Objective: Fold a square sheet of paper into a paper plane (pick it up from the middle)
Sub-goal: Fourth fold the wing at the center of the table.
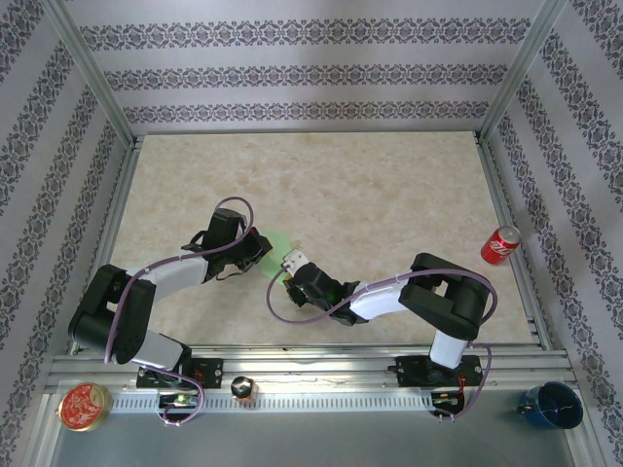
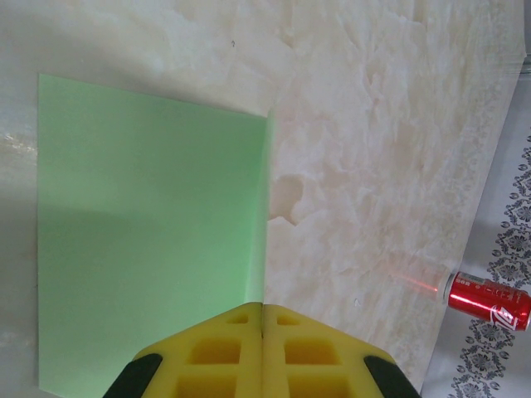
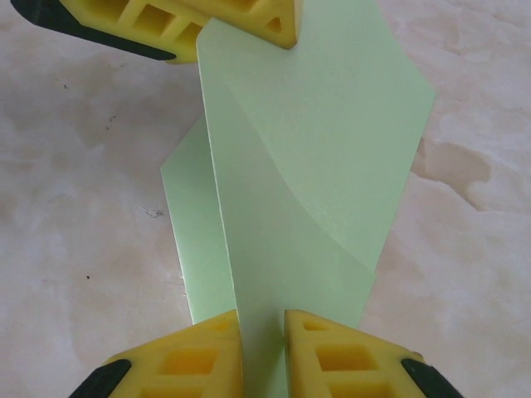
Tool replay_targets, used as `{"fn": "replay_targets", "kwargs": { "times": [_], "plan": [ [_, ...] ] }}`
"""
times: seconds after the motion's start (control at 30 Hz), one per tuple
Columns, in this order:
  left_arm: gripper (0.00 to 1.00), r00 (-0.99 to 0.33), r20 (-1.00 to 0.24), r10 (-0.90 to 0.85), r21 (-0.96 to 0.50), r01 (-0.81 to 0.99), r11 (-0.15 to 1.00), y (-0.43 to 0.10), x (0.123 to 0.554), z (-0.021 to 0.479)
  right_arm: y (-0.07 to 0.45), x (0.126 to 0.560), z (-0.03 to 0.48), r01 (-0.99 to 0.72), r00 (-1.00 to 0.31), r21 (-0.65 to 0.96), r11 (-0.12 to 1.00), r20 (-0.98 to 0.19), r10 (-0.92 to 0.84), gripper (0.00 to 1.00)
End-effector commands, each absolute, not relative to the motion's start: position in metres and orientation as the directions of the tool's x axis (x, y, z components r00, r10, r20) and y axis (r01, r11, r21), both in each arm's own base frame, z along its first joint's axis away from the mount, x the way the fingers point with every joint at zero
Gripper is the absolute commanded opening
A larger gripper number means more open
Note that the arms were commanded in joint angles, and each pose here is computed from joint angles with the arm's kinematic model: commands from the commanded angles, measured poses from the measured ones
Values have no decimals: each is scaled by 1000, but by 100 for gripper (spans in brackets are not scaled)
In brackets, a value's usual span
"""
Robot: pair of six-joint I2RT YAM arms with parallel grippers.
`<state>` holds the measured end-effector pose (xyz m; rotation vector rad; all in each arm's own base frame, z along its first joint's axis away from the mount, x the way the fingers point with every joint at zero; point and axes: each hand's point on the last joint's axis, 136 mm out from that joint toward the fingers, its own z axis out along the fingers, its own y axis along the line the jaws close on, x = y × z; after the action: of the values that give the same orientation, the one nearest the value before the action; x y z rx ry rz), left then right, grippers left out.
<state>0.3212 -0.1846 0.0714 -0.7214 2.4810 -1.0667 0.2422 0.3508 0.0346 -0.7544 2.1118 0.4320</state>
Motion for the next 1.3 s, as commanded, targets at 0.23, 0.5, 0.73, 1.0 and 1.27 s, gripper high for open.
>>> {"fn": "replay_targets", "kwargs": {
  "times": [0.23,0.5,0.73,1.0,1.27],
  "plan": [
    [2,-813,-118,-571,-756,-299,582,-185,324,80,353,247,48,-630,-501,82,772,-803,-323,13],
    [21,-802,-129,-583,-746,-308,590,-181,324,81,351,249,44,-614,-527,107,782,-794,-304,6],
    [28,-796,-139,-589,-736,-315,599,-177,324,85,349,249,42,-631,-515,101,770,-796,-317,7],
    [37,-801,-159,-577,-738,-292,609,-177,324,89,343,248,41,-652,-473,62,756,-812,-342,7],
    [40,-807,-162,-568,-713,-302,633,-172,317,82,338,243,37,-677,-456,43,734,-808,-374,7]
  ]
}}
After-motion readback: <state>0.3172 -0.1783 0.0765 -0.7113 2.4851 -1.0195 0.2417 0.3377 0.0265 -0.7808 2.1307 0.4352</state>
